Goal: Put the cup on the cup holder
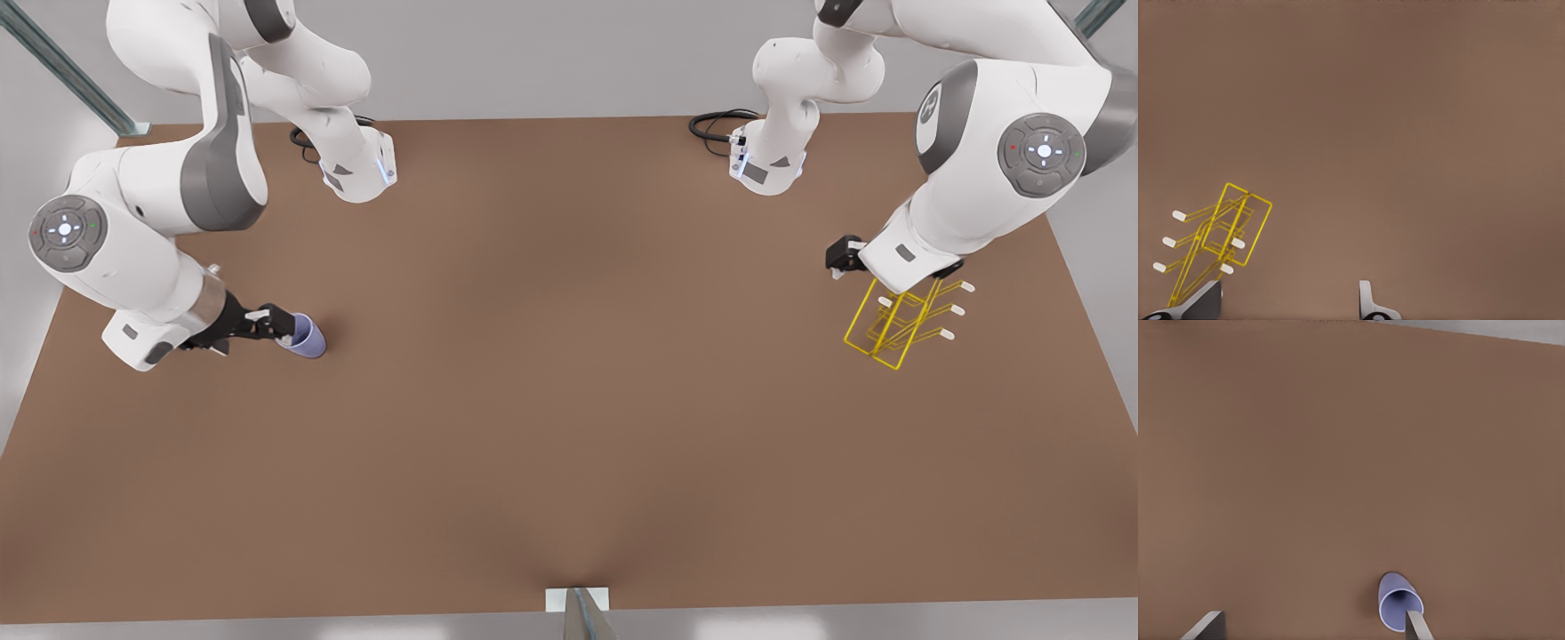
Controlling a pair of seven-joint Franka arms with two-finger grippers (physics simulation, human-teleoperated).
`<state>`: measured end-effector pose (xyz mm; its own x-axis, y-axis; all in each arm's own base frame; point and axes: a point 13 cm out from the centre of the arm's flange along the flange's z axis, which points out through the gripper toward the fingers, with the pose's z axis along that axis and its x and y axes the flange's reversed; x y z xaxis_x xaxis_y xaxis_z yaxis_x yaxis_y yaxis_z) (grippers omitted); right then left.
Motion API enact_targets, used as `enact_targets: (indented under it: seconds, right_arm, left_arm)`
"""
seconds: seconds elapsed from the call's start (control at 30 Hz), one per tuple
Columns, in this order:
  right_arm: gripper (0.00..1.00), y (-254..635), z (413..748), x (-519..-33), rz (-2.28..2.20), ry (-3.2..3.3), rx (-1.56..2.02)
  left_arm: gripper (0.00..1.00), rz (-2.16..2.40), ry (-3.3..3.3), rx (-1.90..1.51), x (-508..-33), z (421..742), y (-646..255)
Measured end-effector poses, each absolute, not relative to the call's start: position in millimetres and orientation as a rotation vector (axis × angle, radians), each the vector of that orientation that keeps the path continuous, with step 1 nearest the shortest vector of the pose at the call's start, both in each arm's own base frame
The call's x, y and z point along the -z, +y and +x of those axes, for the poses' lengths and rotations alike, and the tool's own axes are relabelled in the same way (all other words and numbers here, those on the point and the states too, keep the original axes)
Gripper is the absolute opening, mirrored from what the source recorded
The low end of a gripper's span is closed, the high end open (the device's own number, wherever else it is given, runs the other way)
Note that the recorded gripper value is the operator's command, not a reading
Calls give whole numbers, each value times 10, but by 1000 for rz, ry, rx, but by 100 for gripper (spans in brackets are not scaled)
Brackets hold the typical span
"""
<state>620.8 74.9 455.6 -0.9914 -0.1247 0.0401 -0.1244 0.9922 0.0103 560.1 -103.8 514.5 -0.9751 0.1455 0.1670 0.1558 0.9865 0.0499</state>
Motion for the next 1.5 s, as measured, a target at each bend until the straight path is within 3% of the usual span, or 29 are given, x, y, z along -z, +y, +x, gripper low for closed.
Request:
enact_targets:
  seconds: [0.27,0.33,0.47,0.53,0.73,0.97,1.33,1.5]
  right_arm:
    - [100,874,6119,-4057,177,-2976,144]
    - [100,828,5892,-3823,145,-2894,160]
    - [100,1215,5256,-3805,242,-2828,70]
    - [100,1133,4968,-3433,219,-2779,30]
    - [100,289,4717,-2387,3,-2785,41]
    - [100,241,4763,-1922,40,-2940,31]
    - [100,123,5033,-1764,125,-3148,28]
    - [100,16,4966,-1655,139,-3153,24]
  left_arm:
    - [100,-245,-2980,97,-5157,5614,-1120]
    - [100,-245,-2981,98,-5158,5616,-1121]
    - [100,-243,-2982,99,-5155,5621,-1116]
    - [100,-243,-2983,99,-5157,5621,-1118]
    - [100,-242,-2981,99,-5157,5616,-1119]
    - [100,-240,-2979,99,-5155,5613,-1117]
    - [100,-239,-2976,99,-5150,5608,-1117]
    - [100,-240,-2975,99,-5143,5605,-1120]
